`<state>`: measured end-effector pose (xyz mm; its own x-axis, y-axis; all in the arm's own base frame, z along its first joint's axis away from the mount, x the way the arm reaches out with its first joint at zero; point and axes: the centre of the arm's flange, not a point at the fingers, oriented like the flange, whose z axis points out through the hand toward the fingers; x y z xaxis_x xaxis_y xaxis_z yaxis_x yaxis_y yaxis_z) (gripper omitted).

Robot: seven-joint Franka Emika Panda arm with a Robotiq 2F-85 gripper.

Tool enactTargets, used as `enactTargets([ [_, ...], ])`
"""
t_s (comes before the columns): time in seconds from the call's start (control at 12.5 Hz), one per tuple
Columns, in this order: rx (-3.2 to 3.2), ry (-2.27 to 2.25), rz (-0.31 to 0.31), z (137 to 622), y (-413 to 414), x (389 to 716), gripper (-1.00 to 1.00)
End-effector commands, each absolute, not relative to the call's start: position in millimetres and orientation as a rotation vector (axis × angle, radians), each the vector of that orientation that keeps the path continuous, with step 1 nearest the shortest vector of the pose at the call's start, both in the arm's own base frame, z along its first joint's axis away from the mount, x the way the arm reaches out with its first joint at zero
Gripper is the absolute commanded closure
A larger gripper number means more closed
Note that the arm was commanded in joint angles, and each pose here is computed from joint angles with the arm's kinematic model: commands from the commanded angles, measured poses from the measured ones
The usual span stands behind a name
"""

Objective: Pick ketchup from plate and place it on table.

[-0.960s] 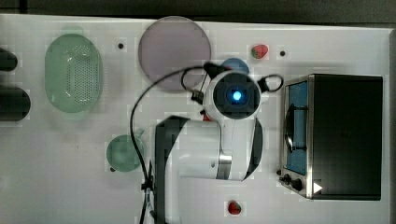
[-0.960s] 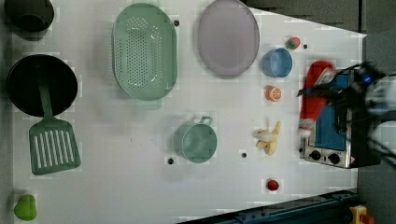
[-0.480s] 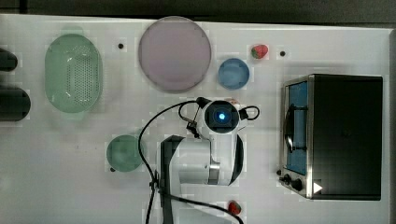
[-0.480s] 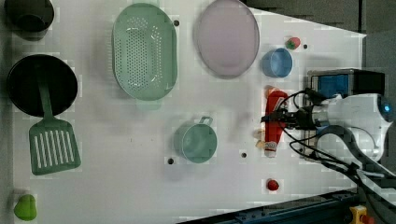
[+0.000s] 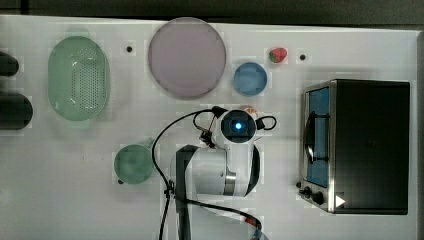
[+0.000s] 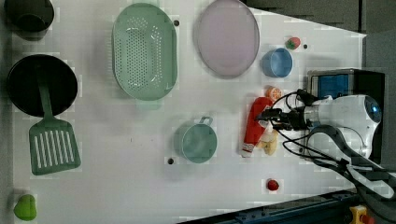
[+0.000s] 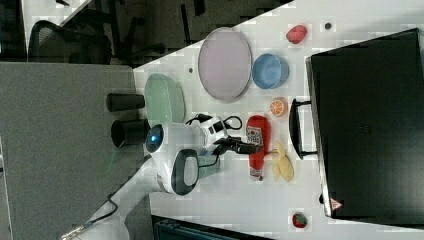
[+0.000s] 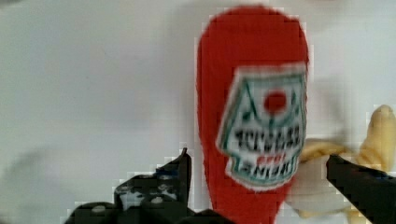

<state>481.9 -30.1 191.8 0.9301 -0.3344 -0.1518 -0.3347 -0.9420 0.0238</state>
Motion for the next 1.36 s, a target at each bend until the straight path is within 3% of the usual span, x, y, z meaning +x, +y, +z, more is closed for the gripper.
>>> enactTargets([
  [0.08, -3.074, 0.599, -0.029, 293, -33, 520, -1.0],
  [0.48, -2.922, 1.102, -0.157, 463, -33, 532, -1.0],
  [0.72, -2.848, 1.34, -0.065, 532, -31, 519, -1.0],
  [0.8, -2.848, 1.343, -0.064, 552, -29, 517, -1.0],
  [1.04, -2.882, 1.366, 0.105, 580, -29, 503, -1.0],
  [1.36, -2.873, 1.358, 0.056, 595, -28, 507, -1.0],
])
